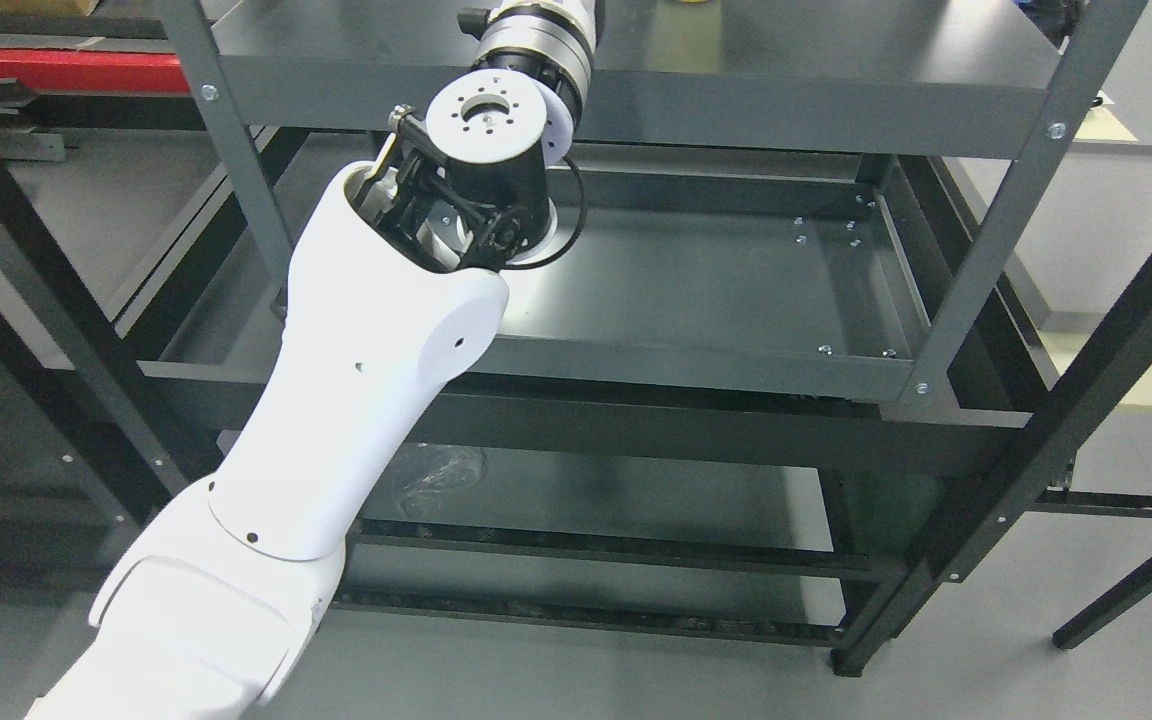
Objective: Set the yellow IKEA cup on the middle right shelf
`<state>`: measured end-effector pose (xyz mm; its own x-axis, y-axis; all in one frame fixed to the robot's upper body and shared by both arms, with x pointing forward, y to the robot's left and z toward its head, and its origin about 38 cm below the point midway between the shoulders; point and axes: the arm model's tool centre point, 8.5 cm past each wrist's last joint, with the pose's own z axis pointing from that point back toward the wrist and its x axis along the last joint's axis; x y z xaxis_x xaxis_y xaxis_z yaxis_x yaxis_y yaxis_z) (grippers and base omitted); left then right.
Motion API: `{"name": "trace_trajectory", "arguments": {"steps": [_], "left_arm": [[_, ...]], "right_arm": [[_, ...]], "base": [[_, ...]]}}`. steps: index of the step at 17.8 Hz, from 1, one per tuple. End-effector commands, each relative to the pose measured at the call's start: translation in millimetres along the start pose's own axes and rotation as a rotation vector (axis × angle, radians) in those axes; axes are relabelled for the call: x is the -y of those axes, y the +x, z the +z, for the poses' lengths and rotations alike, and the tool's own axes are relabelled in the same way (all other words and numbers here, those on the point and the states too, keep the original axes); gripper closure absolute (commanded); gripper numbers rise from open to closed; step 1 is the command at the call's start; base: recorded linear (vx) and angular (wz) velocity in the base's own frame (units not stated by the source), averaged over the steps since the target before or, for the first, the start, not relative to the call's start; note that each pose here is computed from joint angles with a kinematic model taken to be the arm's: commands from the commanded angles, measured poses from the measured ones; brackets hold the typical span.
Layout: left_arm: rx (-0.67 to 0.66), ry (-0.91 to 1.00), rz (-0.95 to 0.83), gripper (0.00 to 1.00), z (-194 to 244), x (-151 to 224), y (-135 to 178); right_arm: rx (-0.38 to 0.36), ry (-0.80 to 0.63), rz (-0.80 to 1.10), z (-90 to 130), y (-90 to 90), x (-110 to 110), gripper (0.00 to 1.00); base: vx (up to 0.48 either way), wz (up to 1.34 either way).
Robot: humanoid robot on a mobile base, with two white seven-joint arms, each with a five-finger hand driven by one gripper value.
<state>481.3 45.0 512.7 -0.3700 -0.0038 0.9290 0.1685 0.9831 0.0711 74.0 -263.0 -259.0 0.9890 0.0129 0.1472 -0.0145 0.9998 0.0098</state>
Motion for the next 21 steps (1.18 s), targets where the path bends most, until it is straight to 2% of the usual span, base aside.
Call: {"name": "trace_trajectory", "arguments": {"steps": [1,5,10,12,13,15,18,20,21], "left_arm": [[0.028,-0.191,-0.133,0.04,37,65,-20],[-0.033,-0.335,-0.206,0.01,74,111,-72],[-0.179,-0.362,-0.176,0.01,100,115,-135],[-0.265,-0.352,-0.147,0.01,115,113,-170],[-0.32,-0.325,-0.121,0.01,122,106,-191],[-0.417,-0.149,-0.048,0.01,119,61,-240],[-0.428,0.095,-0.05,0.01,120,-15,-301],[-0.427,0.176,0.013,0.01,129,-58,-328],[-0.411,0.201,0.041,0.01,129,-72,-330]], "right_arm": [[-0.01,-0.227,-0.005,3,-7.0,28,0.01],[-0.01,-0.227,-0.005,3,-7.0,28,0.01],[-0.01,-0.227,-0.005,3,-7.0,28,0.01],[-0.01,-0.227,-0.005,3,-7.0,28,0.01],[-0.01,-0.227,-0.005,3,-7.0,28,0.01],[-0.01,-0.227,-0.005,3,-7.0,28,0.01],[-0.012,-0.227,-0.005,3,-7.5,28,0.01],[-0.01,-0.227,-0.005,3,-7.0,28,0.01],[-0.01,-0.227,-0.005,3,-7.0,28,0.01]], "base": [[-0.103,0.23],[-0.122,0.3],[-0.122,0.41],[-0.106,0.47],[-0.07,0.43],[-0.056,0.39],[-0.017,0.18],[-0.006,-0.04],[-0.002,-0.14]]}}
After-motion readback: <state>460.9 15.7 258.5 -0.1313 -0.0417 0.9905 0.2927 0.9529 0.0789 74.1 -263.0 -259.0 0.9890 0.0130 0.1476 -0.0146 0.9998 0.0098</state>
